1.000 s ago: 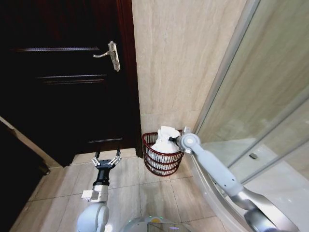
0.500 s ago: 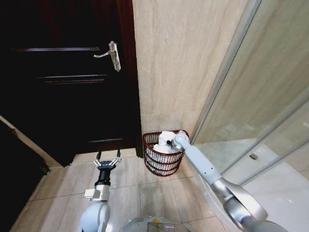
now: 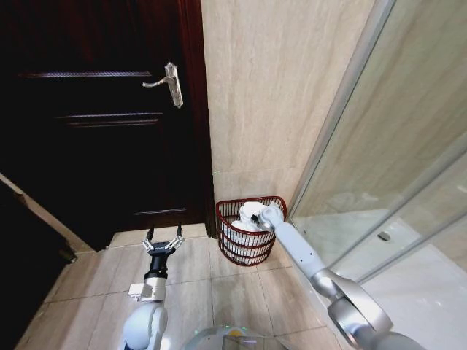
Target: Discard the used towel into the hamper.
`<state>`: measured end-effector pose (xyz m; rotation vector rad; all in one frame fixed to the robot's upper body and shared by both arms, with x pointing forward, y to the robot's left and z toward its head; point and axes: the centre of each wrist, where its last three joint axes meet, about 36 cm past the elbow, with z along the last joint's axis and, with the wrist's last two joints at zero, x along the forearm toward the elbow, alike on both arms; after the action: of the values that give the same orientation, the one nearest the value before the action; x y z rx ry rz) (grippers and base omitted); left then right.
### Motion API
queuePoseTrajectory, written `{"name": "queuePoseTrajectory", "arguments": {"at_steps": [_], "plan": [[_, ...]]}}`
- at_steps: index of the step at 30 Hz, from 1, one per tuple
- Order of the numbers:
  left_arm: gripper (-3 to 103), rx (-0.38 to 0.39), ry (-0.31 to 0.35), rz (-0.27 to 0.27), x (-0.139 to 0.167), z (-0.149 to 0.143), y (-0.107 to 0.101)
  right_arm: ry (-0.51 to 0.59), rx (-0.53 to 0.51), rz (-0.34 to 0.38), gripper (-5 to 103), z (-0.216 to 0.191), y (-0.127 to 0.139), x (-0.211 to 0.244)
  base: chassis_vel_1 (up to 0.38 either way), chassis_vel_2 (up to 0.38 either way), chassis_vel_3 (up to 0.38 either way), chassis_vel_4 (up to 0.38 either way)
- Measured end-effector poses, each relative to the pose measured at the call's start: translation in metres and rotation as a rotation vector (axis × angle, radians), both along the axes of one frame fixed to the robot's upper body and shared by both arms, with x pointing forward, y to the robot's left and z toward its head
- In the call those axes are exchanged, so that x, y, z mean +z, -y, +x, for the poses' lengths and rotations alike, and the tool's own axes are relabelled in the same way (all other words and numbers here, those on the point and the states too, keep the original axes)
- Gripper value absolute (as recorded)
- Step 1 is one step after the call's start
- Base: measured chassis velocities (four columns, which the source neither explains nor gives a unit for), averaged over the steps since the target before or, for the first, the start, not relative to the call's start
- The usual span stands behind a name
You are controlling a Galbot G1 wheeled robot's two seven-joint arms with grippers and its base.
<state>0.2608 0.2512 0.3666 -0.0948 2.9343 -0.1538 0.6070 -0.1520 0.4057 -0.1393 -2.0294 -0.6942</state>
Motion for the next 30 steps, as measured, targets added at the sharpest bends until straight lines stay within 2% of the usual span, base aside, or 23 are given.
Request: {"name": "queuePoseTrajectory", "arguments": {"at_steps": [1, 2, 5, 7, 10, 11, 14, 15, 17, 18, 20, 21, 23, 24, 25, 28, 29, 30], "plan": [[100, -0.001, 0.002, -0.002, 0.001, 0.001, 0.000, 0.019, 0.005, 0.001, 20, -0.004, 0.000, 0.009, 0.000, 0.000, 0.000, 0.000], [100, -0.001, 0.002, -0.002, 0.001, 0.001, 0.000, 0.019, 0.005, 0.001, 20, -0.004, 0.000, 0.009, 0.000, 0.000, 0.000, 0.000], [100, -0.003, 0.006, -0.011, 0.002, 0.001, 0.000, 0.122, 0.054, -0.036, 36, -0.025, -0.001, 0.037, 0.000, 0.000, 0.000, 0.000], [100, -0.004, 0.009, -0.015, 0.003, 0.001, 0.000, 0.155, 0.069, -0.053, 36, -0.033, -0.002, 0.044, 0.000, 0.000, 0.000, 0.000], [100, -0.009, 0.010, -0.027, 0.003, 0.000, 0.000, 0.266, 0.111, -0.088, 52, -0.058, -0.002, 0.071, 0.000, 0.000, 0.000, 0.000], [100, -0.009, 0.010, -0.027, 0.003, 0.000, 0.000, 0.266, 0.111, -0.088, 52, -0.058, -0.002, 0.071, 0.000, 0.000, 0.000, 0.000], [100, -0.017, 0.016, -0.034, 0.004, -0.001, -0.004, 0.342, 0.137, -0.112, 69, -0.076, -0.002, 0.092, 0.000, 0.000, 0.000, 0.000], [100, -0.017, 0.016, -0.034, 0.004, -0.001, -0.004, 0.342, 0.137, -0.112, 69, -0.076, -0.002, 0.092, 0.000, 0.000, 0.000, 0.000], [100, -0.015, 0.019, -0.042, 0.005, -0.002, -0.006, 0.388, 0.146, -0.135, 79, -0.088, -0.001, 0.103, 0.000, 0.000, 0.000, 0.000], [100, -0.015, 0.020, -0.044, 0.004, -0.002, -0.007, 0.407, 0.148, -0.144, 79, -0.093, -0.001, 0.106, 0.000, 0.000, 0.000, 0.000], [100, -0.013, 0.022, -0.052, 0.004, -0.003, -0.008, 0.473, 0.157, -0.158, 90, -0.108, 0.003, 0.115, 0.000, 0.000, 0.000, 0.000], [100, -0.013, 0.022, -0.052, 0.004, -0.003, -0.008, 0.473, 0.157, -0.158, 90, -0.108, 0.003, 0.115, 0.000, 0.000, 0.000, 0.000], [100, -0.004, 0.020, -0.062, 0.002, -0.003, -0.010, 0.599, 0.193, -0.166, 99, -0.129, 0.016, 0.118, 0.000, 0.000, 0.000, 0.000], [100, -0.001, 0.021, -0.068, 0.001, -0.004, -0.011, 0.653, 0.207, -0.183, 99, -0.137, 0.023, 0.115, 0.000, 0.000, 0.000, 0.000], [100, -0.001, 0.021, -0.068, 0.001, -0.004, -0.011, 0.653, 0.207, -0.183, 99, -0.137, 0.023, 0.115, 0.000, 0.000, 0.000, 0.000], [100, 0.008, 0.026, -0.083, -0.001, -0.003, -0.013, 0.818, 0.239, -0.288, 100, -0.168, 0.046, 0.082, 0.000, 0.000, 0.000, 0.000], [100, 0.008, 0.026, -0.083, -0.001, -0.003, -0.013, 0.818, 0.239, -0.288, 100, -0.168, 0.046, 0.082, 0.000, 0.000, 0.000, 0.000], [100, 0.013, 0.024, -0.084, -0.002, -0.003, -0.014, 0.876, 0.238, -0.352, 100, -0.180, 0.051, 0.068, 0.000, 0.000, 0.000, 0.000]]}}
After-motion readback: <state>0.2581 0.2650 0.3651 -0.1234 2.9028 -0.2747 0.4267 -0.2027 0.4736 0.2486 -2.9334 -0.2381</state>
